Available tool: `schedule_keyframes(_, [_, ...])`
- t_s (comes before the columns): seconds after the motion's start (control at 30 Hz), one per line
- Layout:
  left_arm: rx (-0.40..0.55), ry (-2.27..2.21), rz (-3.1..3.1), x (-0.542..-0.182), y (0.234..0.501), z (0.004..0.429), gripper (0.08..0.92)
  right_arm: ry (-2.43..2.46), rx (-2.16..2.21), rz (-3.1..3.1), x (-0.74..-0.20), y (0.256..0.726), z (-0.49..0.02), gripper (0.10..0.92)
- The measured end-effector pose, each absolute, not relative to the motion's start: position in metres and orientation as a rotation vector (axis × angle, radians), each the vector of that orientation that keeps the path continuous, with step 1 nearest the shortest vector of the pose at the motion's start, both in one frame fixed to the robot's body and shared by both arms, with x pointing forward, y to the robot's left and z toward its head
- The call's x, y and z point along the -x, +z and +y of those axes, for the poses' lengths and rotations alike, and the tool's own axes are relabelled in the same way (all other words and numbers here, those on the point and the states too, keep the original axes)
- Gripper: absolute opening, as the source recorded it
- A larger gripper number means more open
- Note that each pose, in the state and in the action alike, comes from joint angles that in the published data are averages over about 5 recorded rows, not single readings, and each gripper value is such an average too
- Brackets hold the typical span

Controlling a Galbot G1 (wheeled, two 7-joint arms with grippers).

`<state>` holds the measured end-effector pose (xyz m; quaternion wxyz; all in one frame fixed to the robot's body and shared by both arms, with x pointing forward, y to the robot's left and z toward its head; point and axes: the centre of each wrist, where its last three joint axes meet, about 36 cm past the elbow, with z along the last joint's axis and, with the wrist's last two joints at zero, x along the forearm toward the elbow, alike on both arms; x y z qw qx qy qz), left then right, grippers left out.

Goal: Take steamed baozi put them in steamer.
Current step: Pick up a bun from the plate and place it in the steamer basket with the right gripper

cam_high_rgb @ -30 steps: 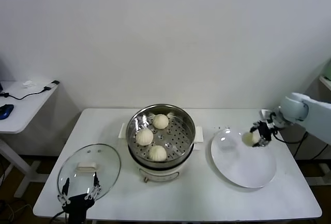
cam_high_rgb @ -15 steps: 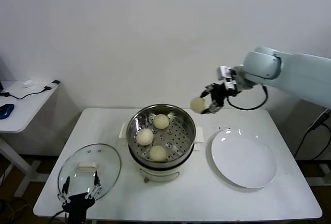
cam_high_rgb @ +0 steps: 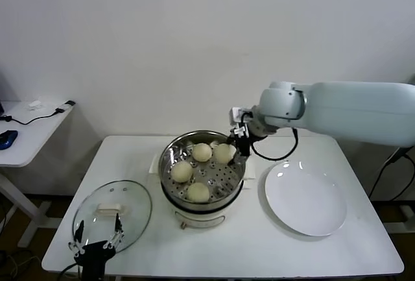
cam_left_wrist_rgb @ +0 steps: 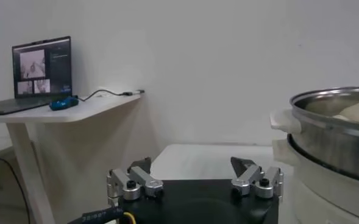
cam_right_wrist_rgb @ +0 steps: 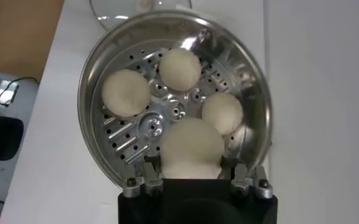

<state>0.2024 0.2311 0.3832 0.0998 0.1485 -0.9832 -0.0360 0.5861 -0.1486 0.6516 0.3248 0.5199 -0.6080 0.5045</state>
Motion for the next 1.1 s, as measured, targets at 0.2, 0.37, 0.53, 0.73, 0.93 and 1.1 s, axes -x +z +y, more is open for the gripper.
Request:
schedule_keyframes(0.2, [-0.445,-0.110,-2.904,-0.202,0.383,0.232,0.823,1.321,-1.337,-1.581,-0.587,0.624,-0.141,0.653])
schedule_keyframes(0.37, [-0.453,-0.115,-2.901,-0.202,0.382,0.234,0.823,1.322,-1.324,-1.570,-0.588,0.605,-0.136,0.653])
schedule_keyframes(0.53, [-0.456,-0.115,-2.903,-0.203,0.382,0.234,0.823,1.323,-1.312,-1.557,-0.590,0.588,-0.134,0.654])
schedule_keyframes(0.73, [-0.462,-0.117,-2.903,-0.203,0.382,0.236,0.823,1.320,-1.310,-1.554,-0.592,0.577,-0.131,0.682])
schedule_keyframes(0.93, [-0.465,-0.118,-2.905,-0.203,0.383,0.236,0.823,1.310,-1.329,-1.564,-0.595,0.579,-0.131,0.806])
schedule_keyframes(1.1, [-0.465,-0.120,-2.906,-0.203,0.385,0.236,0.823,1.290,-1.373,-1.567,-0.602,0.592,-0.139,0.822])
